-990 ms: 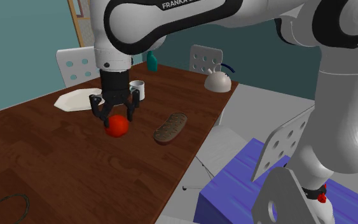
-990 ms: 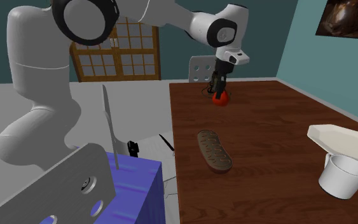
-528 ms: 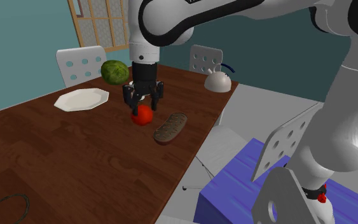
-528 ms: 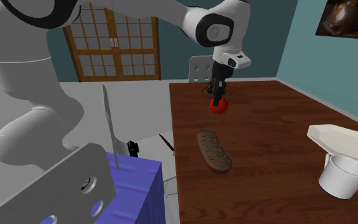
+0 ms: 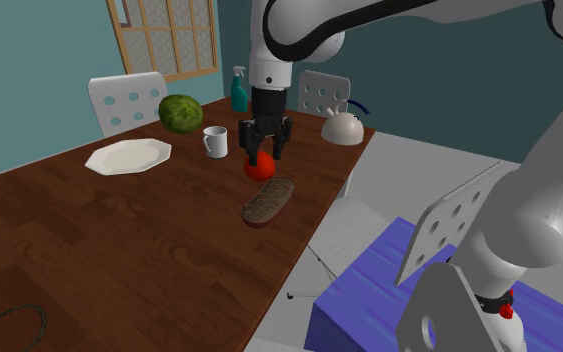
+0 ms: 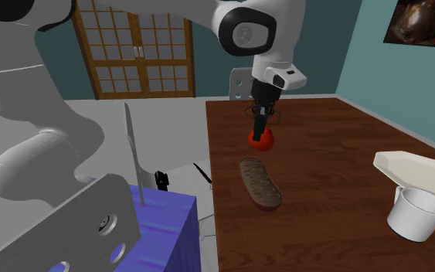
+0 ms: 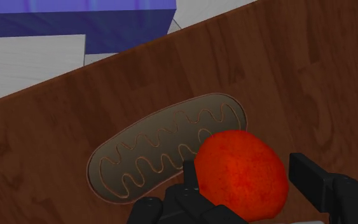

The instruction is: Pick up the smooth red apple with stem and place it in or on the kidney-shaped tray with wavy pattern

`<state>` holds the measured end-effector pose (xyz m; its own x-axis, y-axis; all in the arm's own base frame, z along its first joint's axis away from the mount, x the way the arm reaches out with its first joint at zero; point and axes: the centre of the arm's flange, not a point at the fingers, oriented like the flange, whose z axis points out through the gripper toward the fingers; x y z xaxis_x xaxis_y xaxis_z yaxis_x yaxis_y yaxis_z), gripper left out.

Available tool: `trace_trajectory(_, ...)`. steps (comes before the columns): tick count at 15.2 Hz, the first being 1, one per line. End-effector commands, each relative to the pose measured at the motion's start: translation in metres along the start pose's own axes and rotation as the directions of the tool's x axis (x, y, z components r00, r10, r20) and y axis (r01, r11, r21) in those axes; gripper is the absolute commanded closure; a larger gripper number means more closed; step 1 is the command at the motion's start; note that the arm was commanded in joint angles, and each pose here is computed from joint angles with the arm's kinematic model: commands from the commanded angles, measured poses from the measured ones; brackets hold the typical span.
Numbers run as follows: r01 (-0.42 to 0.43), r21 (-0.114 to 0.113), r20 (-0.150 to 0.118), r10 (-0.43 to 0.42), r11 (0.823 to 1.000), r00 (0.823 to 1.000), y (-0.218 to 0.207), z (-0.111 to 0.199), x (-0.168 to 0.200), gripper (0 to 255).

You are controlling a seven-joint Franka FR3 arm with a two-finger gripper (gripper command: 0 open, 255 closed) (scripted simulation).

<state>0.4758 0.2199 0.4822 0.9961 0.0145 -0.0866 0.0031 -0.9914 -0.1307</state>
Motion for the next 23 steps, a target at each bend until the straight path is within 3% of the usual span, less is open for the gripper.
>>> trace_trajectory(1, 0.002, 0.001, 0.0, -0.002, 1.0, 1.0, 0.031, -0.004, -0.004, 255)
trace_trajectory(18, 0.002, 0.001, 0.0, -0.002, 1.0, 1.0, 0.055, 0.082, 0.002, 255)
trace_trajectory(23, 0.002, 0.001, 0.0, -0.002, 1.0, 1.0, 0.055, 0.082, 0.002, 255)
